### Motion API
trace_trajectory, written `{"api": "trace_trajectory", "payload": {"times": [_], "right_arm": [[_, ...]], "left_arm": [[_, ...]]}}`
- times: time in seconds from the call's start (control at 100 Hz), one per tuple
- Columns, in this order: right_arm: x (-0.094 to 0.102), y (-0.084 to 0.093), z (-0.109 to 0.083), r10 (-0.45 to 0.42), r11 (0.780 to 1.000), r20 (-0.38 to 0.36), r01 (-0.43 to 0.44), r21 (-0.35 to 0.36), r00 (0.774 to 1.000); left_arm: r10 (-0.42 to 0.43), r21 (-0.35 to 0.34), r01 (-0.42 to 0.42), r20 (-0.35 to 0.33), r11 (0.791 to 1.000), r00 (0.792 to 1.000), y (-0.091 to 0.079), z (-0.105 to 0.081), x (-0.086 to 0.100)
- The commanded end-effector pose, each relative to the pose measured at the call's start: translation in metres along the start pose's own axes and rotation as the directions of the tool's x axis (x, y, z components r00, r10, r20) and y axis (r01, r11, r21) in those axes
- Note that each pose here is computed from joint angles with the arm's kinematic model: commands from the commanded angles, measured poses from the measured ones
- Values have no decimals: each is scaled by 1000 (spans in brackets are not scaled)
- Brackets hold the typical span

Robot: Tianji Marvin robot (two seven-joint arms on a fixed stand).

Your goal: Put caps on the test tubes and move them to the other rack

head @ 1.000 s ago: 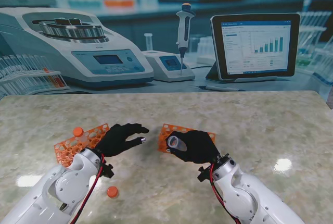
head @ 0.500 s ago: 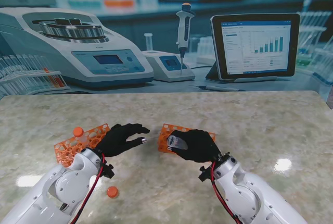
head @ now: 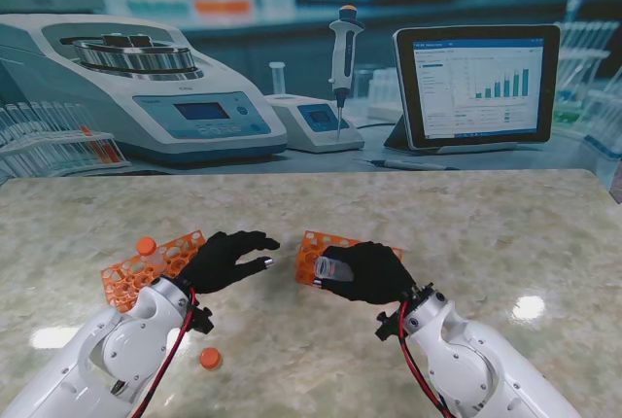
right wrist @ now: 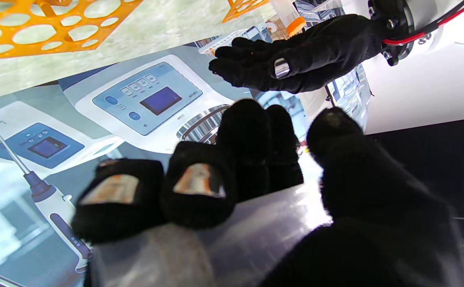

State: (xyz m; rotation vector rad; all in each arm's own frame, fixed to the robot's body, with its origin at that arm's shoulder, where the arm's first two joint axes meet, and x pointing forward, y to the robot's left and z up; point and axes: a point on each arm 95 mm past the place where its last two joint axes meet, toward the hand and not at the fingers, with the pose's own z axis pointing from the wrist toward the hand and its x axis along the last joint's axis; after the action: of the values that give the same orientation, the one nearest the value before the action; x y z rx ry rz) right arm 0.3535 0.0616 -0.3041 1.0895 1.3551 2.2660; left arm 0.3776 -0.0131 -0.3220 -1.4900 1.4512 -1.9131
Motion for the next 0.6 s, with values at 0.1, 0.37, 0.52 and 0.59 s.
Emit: {"api": "trace_trajectory", "payload": {"times": [0.1,0.37,0.52,0.59], "right_arm": [[1,0,-3,5,1000,-5,-5,13,1000],[1,3,-8,22,1000,-12,-22,7,1000],[3,4,-10,59,998,-11,-59,-2,998],[4,4,-11,87,996,-3,-87,-2,996]], "left_arm": [[4,-4,-4,-5,1000,1000,0,-1,2],[5,-5,-5,-8,1000,1000,0,-1,2],[7,-6,-7,-10,1000,1000,0,-2,2],[7,-6,-8,-11,1000,1000,0,-2,3]]}}
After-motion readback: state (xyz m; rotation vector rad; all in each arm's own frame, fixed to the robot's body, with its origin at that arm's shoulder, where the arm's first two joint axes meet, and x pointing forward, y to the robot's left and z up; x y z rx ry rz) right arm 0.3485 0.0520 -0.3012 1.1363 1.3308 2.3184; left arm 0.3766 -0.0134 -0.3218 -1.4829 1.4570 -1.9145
